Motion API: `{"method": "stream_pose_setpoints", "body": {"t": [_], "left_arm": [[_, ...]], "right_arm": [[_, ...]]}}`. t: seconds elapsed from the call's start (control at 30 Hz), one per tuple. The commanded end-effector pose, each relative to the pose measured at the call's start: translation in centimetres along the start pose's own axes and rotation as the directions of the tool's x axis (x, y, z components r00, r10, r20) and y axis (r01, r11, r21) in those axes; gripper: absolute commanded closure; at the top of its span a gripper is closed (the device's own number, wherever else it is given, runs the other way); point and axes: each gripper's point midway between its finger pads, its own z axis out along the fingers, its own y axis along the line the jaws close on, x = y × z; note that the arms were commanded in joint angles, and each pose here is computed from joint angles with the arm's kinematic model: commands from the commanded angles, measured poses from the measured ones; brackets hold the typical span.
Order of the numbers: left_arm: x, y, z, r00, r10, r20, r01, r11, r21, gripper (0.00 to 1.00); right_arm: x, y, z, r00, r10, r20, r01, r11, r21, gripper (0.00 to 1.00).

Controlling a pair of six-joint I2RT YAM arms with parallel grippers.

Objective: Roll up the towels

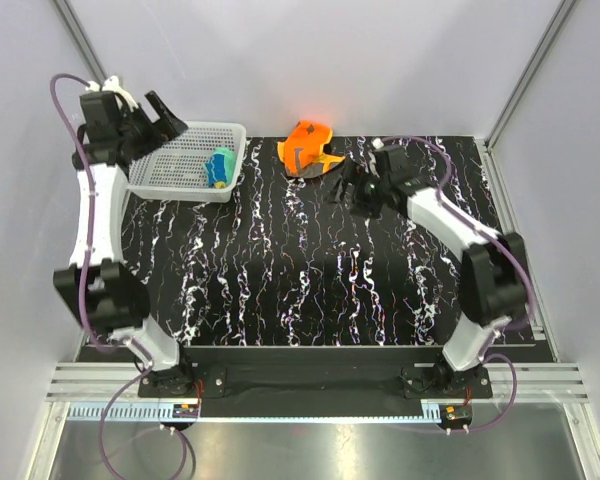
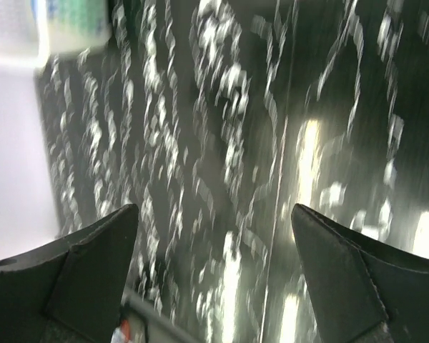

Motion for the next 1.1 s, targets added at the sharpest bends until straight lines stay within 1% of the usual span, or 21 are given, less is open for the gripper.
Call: {"method": "stream_pose_setpoints", "body": {"t": [0.0,0.03,0.1,0.13,0.2,0.23,0.27,0.33,0.4,0.43,0.47,0.53,0.6,0.67,0.7,0.77,0.8,0.93,0.97,1.03,1.07], "left_arm": [[3.4,-3.4,-3.0,0.999,0.046,0.002,-0.046,0.998,0.039,0.01],[4.5,-3.8,-3.7,0.998,0.058,-0.007,-0.057,0.997,0.050,0.01],[8.3,-5.0,-5.9,0.996,0.074,-0.039,-0.070,0.993,0.099,0.01],[9.0,-5.7,-7.8,0.996,0.085,-0.022,-0.082,0.990,0.119,0.01],[13.3,-4.8,-8.4,0.992,0.080,-0.096,-0.068,0.990,0.122,0.01],[13.8,-5.2,-9.9,0.992,0.096,-0.078,-0.084,0.987,0.138,0.01],[16.0,-3.9,-10.1,0.986,0.108,-0.128,-0.094,0.990,0.106,0.01],[16.9,-3.4,-11.8,0.986,0.119,-0.115,-0.107,0.989,0.101,0.01],[19.5,-2.6,-12.3,0.978,0.131,-0.160,-0.117,0.988,0.097,0.01],[19.6,-2.9,-13.1,0.981,0.140,-0.135,-0.125,0.986,0.114,0.01],[20.7,-2.4,-13.1,0.979,0.133,-0.152,-0.117,0.987,0.111,0.01],[21.3,-2.6,-13.5,0.980,0.127,-0.154,-0.108,0.986,0.128,0.01],[22.1,-2.5,-13.6,0.977,0.117,-0.179,-0.093,0.987,0.134,0.02],[22.6,-2.6,-13.8,0.974,0.128,-0.188,-0.103,0.985,0.138,0.02],[22.6,-2.6,-13.9,0.973,0.135,-0.185,-0.110,0.984,0.139,0.02],[22.8,-2.3,-13.8,0.972,0.151,-0.178,-0.130,0.983,0.126,0.02],[23.2,-2.0,-13.7,0.971,0.152,-0.187,-0.131,0.984,0.119,0.02],[23.7,-1.6,-13.6,0.969,0.151,-0.198,-0.131,0.985,0.111,0.02],[23.7,-1.7,-13.7,0.969,0.151,-0.197,-0.131,0.985,0.113,0.02],[23.5,-1.8,-13.8,0.970,0.154,-0.190,-0.133,0.984,0.116,0.02],[23.4,-1.9,-13.8,0.970,0.155,-0.188,-0.135,0.984,0.115,0.02]], "right_arm": [[-4.1,-1.8,4.4,0.997,-0.043,0.061,0.037,0.995,0.097,0.05],[-6.7,-0.2,4.9,0.991,-0.064,0.113,0.056,0.995,0.077,0.05],[-8.1,-1.7,8.5,0.991,-0.061,0.119,0.048,0.993,0.105,0.05],[-11.1,-0.1,8.8,0.979,-0.085,0.186,0.070,0.994,0.086,0.05],[-12.0,-1.8,12.8,0.980,-0.092,0.179,0.075,0.992,0.100,0.06],[-15.0,0.1,12.9,0.964,-0.102,0.245,0.089,0.994,0.066,0.06],[-14.6,-1.9,15.9,0.972,-0.083,0.222,0.068,0.995,0.074,0.06],[-18.3,0.0,16.5,0.953,-0.037,0.301,0.041,0.999,-0.006,0.06],[-18.3,-2.1,19.9,0.952,-0.009,0.304,0.010,1.000,-0.003,0.06],[-20.4,-0.2,19.4,0.931,0.005,0.365,0.013,0.999,-0.047,0.06],[-19.4,-2.2,21.8,0.938,0.024,0.346,-0.014,0.999,-0.031,0.06],[-21.2,-1.7,21.8,0.912,0.061,0.406,-0.041,0.998,-0.057,0.08],[-21.6,-2.3,22.7,0.894,0.084,0.440,-0.057,0.996,-0.074,0.17],[-21.8,-2.2,23.0,0.879,0.106,0.464,-0.068,0.993,-0.097,0.32],[-21.8,-2.0,23.0,0.877,0.108,0.468,-0.067,0.992,-0.102,0.50],[-21.8,-0.5,22.6,0.876,0.090,0.474,-0.036,0.992,-0.121,0.61],[-21.9,0.2,22.2,0.876,0.080,0.475,-0.019,0.991,-0.132,0.74],[-21.9,3.2,19.6,0.882,0.019,0.471,0.057,0.988,-0.145,1.00],[-23.2,5.5,16.8,0.868,0.010,0.496,0.084,0.982,-0.167,1.00],[-22.9,6.9,14.6,0.871,-0.044,0.490,0.139,0.977,-0.160,1.00],[-23.6,8.9,11.5,0.865,-0.067,0.496,0.168,0.973,-0.160,1.00]]}}
